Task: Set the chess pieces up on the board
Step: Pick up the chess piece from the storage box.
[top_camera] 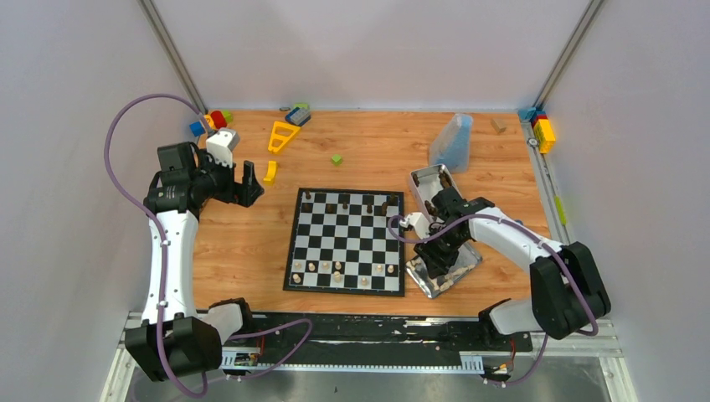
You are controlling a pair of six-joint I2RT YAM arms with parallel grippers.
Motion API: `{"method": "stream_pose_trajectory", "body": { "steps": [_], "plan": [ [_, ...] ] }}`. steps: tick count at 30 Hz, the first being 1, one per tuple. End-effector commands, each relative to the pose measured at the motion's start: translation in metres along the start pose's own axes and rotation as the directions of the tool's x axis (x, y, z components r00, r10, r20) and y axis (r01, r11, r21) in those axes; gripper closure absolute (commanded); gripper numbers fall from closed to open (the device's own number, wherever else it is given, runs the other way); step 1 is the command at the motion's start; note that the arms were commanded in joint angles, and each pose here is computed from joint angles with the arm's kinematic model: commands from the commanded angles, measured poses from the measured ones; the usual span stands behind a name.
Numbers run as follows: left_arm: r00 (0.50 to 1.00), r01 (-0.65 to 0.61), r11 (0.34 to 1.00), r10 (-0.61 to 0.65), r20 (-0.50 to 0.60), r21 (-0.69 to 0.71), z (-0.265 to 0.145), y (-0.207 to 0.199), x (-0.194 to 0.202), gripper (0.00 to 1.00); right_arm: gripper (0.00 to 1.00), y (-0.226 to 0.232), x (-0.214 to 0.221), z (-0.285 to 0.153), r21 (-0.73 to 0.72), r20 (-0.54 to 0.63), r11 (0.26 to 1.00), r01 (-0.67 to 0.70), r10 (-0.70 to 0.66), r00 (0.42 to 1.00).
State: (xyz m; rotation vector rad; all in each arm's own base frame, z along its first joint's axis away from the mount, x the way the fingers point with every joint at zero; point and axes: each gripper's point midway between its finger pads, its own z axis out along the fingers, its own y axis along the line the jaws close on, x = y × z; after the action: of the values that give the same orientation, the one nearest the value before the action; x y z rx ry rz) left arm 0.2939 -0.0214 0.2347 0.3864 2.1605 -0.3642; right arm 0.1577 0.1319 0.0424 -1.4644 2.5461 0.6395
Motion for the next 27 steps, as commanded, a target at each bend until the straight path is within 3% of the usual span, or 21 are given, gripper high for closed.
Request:
{"method": "stream_pose_trajectory", "body": {
  "steps": [1,7,13,27],
  "plan": [
    [1.000,-0.019,1.000,0.019,0.015,-0.003,-0.002,0.001,-0.004,0.00,0.69,-0.007,-0.020,-0.004,0.025,0.048,0.999,0.025,-0.026,0.999],
    [1.000,-0.023,1.000,0.023,0.018,-0.003,-0.003,0.001,-0.005,0.00,0.84,-0.011,-0.025,-0.010,0.053,0.056,0.998,0.019,-0.022,0.998],
    [1.000,-0.026,1.000,0.026,0.016,-0.005,-0.004,0.000,-0.004,0.00,0.92,-0.016,-0.029,-0.019,0.104,0.068,0.995,0.009,-0.016,0.998],
    [0.999,-0.046,0.999,0.045,0.025,0.019,-0.004,-0.003,-0.006,0.00,0.97,-0.013,-0.051,-0.044,0.130,0.127,0.992,0.001,-0.017,0.992]
  ]
}}
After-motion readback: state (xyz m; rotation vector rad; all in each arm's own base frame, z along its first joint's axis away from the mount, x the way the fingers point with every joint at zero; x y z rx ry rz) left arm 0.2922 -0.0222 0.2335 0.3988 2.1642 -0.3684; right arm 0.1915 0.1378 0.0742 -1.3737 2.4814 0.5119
